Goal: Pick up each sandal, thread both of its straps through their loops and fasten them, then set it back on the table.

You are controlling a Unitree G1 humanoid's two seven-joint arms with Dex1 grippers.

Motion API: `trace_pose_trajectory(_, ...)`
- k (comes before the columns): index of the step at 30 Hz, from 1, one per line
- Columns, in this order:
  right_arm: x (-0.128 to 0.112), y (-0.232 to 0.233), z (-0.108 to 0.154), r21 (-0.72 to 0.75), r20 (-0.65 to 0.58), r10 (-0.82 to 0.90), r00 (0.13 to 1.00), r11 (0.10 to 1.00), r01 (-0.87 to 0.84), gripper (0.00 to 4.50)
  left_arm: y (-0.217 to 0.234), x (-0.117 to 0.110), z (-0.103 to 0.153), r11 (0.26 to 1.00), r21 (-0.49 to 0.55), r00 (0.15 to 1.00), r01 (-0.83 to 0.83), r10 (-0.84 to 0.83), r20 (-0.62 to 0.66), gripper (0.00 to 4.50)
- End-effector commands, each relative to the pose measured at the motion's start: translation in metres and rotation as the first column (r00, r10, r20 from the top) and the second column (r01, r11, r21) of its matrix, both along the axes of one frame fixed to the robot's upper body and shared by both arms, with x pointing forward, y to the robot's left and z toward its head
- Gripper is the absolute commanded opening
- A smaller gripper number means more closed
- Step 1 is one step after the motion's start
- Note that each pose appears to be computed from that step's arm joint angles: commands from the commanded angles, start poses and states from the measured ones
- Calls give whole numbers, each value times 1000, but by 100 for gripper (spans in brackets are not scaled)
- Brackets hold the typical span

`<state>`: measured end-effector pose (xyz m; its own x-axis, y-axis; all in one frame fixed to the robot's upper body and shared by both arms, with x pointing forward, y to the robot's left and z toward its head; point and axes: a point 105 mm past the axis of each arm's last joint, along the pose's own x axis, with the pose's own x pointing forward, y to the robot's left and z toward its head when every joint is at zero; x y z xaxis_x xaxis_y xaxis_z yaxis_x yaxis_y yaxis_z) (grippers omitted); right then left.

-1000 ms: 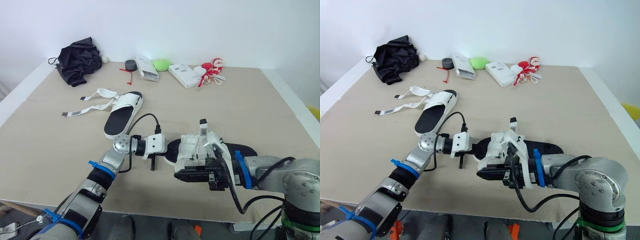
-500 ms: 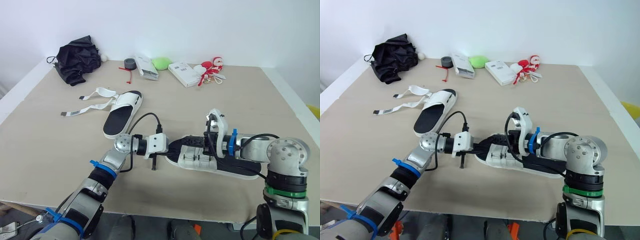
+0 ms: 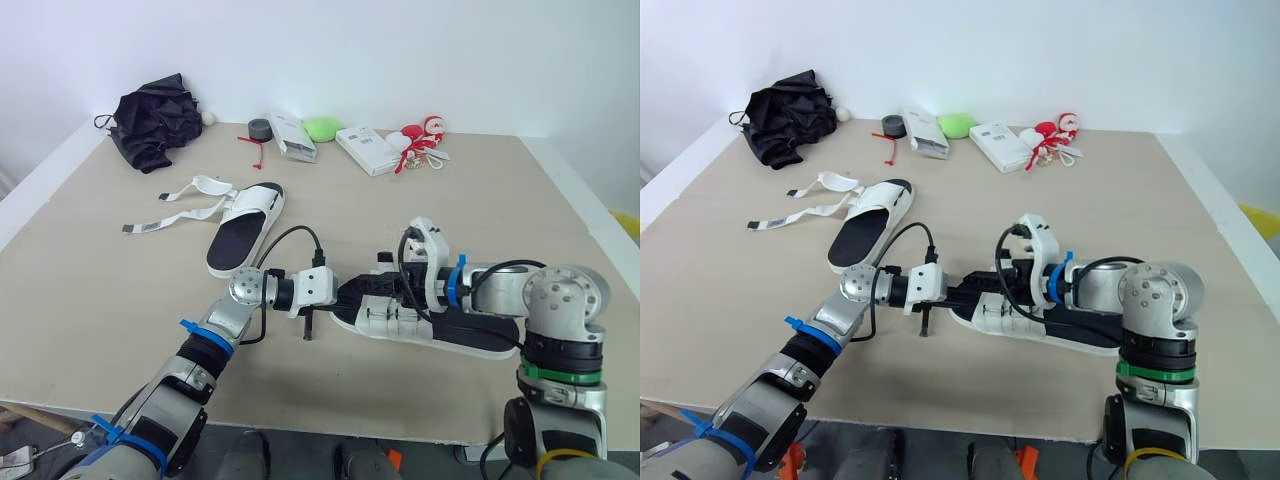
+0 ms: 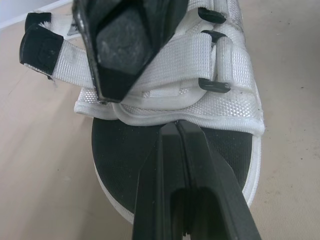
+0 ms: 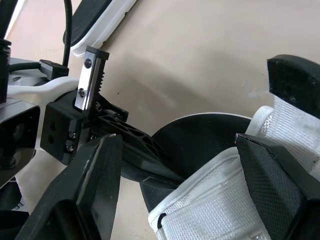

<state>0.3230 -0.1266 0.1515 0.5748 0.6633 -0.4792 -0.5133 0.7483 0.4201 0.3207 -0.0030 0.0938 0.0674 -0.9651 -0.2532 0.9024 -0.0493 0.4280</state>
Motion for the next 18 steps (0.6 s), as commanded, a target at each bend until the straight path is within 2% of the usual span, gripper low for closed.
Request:
trace_pose_trajectory(1,27,-32,27,60,105,-203,974,978,197,395,6,-9,-33,994,104,996,13,-5,-85,0)
trace_pose_trajectory(3,31,-33,39,111,131,-219,967,972,205,395,6,-10,-33,995,103,996,13,-4,-86,0)
trace_pose_trajectory(5,33,-35,40,115,133,-229,964,970,214,395,6,-10,-33,995,102,996,12,-4,-87,0)
trace_pose_trajectory(7,33,-39,28,31,113,-237,965,972,235,395,6,-9,-32,995,101,996,12,-3,-85,0)
trace_pose_trajectory(9,32,-40,25,21,100,-238,966,971,237,395,6,-9,-31,995,100,997,10,-2,-82,0)
trace_pose_trajectory(11,33,-40,41,91,143,-236,961,970,224,395,6,-8,-28,996,94,997,8,-1,-74,0)
trace_pose_trajectory(14,23,-45,87,217,294,-191,936,968,129,395,-2,-4,-3,1000,-28,998,-1,-1,-68,0)
trace_pose_trajectory(18,-1,-61,108,229,406,-141,903,972,49,395,-11,-6,42,969,-246,996,9,-31,-85,0)
